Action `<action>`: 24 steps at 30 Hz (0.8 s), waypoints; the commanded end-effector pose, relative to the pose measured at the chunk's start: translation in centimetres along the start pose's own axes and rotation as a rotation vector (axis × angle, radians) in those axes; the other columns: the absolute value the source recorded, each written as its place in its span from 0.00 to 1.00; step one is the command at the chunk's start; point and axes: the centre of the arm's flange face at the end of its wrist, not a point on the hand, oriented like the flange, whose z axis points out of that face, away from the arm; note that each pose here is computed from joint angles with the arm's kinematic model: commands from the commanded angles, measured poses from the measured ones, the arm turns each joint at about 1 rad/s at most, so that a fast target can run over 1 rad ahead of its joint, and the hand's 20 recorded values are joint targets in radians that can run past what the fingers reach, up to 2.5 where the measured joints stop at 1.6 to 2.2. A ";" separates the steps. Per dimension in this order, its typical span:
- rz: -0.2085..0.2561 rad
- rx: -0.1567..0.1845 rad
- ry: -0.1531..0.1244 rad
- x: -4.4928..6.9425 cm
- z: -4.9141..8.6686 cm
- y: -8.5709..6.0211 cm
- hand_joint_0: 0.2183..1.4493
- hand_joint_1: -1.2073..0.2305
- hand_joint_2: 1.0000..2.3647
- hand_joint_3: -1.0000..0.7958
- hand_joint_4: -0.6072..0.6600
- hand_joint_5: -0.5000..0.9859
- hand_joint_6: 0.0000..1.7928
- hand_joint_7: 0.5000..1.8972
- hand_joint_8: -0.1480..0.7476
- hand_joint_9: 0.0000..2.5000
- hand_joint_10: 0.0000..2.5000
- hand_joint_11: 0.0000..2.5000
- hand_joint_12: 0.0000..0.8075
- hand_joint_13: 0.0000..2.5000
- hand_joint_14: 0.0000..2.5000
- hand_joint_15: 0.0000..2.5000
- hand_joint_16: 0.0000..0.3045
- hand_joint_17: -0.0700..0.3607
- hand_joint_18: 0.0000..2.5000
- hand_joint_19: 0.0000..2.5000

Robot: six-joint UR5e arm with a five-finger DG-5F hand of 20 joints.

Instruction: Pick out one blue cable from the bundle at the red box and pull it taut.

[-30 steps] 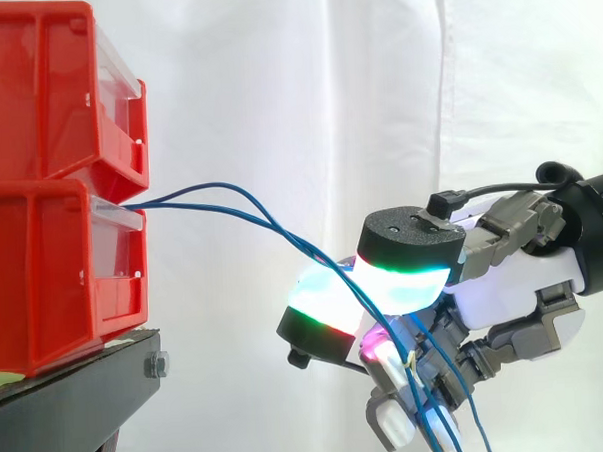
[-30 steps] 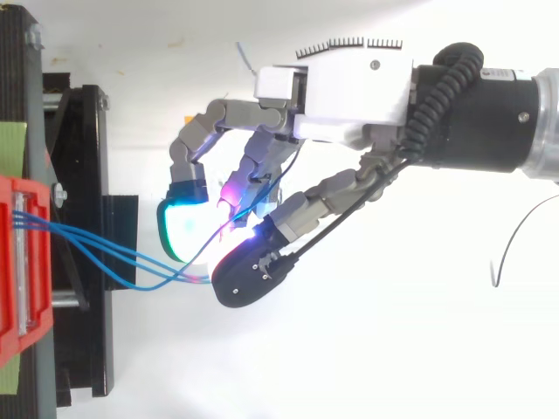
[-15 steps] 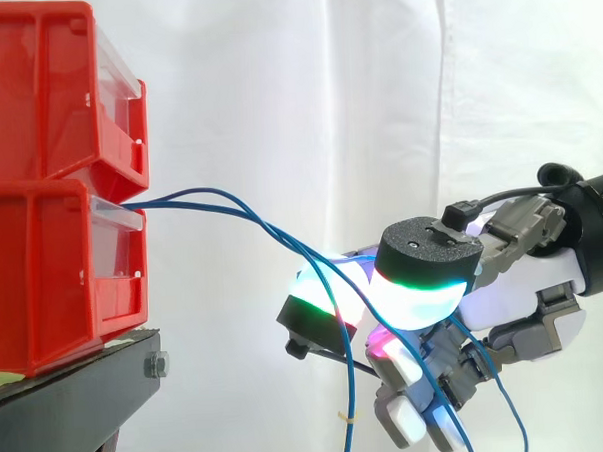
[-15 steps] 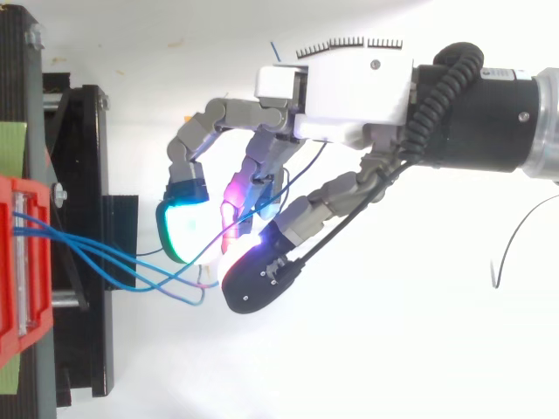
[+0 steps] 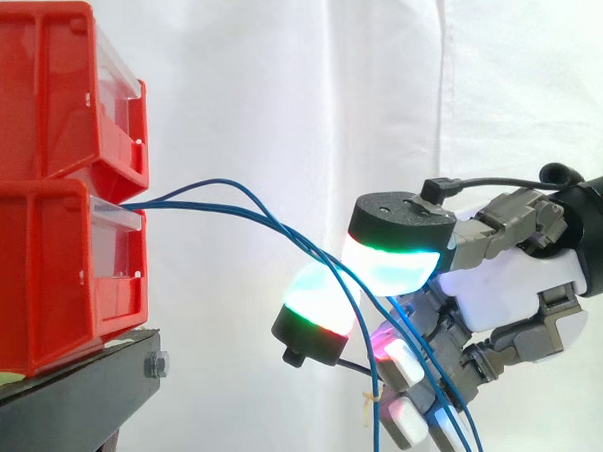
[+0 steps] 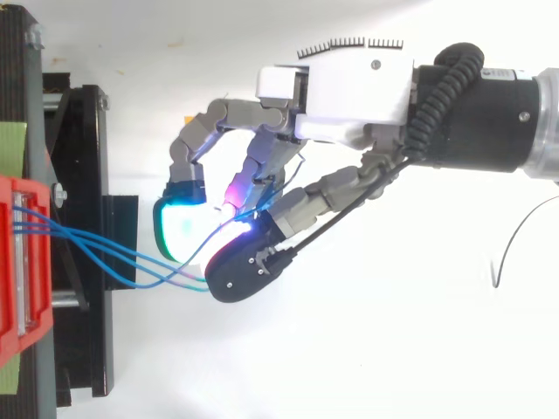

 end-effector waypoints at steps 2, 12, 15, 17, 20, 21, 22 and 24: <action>0.000 0.000 0.000 0.0 0.0 0.0 0.25 0.34 0.00 0.28 0.44 0.27 0.50 0.26 0.41 0.46 0.01 0.25 0.35 0.39 0.01 0.26 0.14 0.38 0.35 0.32; -0.001 0.009 0.000 0.0 -0.1 -0.1 0.25 0.40 0.00 0.28 0.44 0.27 0.50 0.27 0.41 0.46 0.01 0.25 0.35 0.39 0.01 0.26 0.14 0.38 0.35 0.32; -0.001 0.018 0.001 0.0 -0.2 -0.2 0.25 0.41 0.00 0.28 0.43 0.27 0.50 0.28 0.41 0.46 0.01 0.26 0.36 0.39 0.01 0.26 0.14 0.38 0.35 0.32; 0.000 0.023 0.001 0.0 -0.2 -0.2 0.23 0.40 0.00 0.28 0.43 0.27 0.49 0.28 0.41 0.47 0.01 0.25 0.36 0.39 0.01 0.26 0.14 0.39 0.35 0.32; -0.002 0.036 0.004 0.0 -0.4 -0.4 0.21 0.39 0.00 0.28 0.43 0.28 0.49 0.28 0.42 0.47 0.01 0.25 0.37 0.39 0.01 0.26 0.15 0.40 0.35 0.32; -0.001 0.042 0.008 0.1 -0.5 -0.3 0.21 0.38 0.00 0.28 0.43 0.28 0.49 0.28 0.42 0.47 0.01 0.25 0.37 0.39 0.01 0.26 0.15 0.40 0.35 0.32; 0.001 0.047 0.006 0.0 -0.5 -0.4 0.20 0.39 0.00 0.28 0.44 0.28 0.49 0.28 0.42 0.47 0.01 0.25 0.37 0.39 0.01 0.26 0.15 0.40 0.36 0.32; 0.006 0.048 0.003 -0.1 -0.8 0.0 0.20 0.39 0.00 0.28 0.44 0.28 0.49 0.29 0.42 0.47 0.01 0.25 0.37 0.39 0.01 0.26 0.15 0.40 0.35 0.32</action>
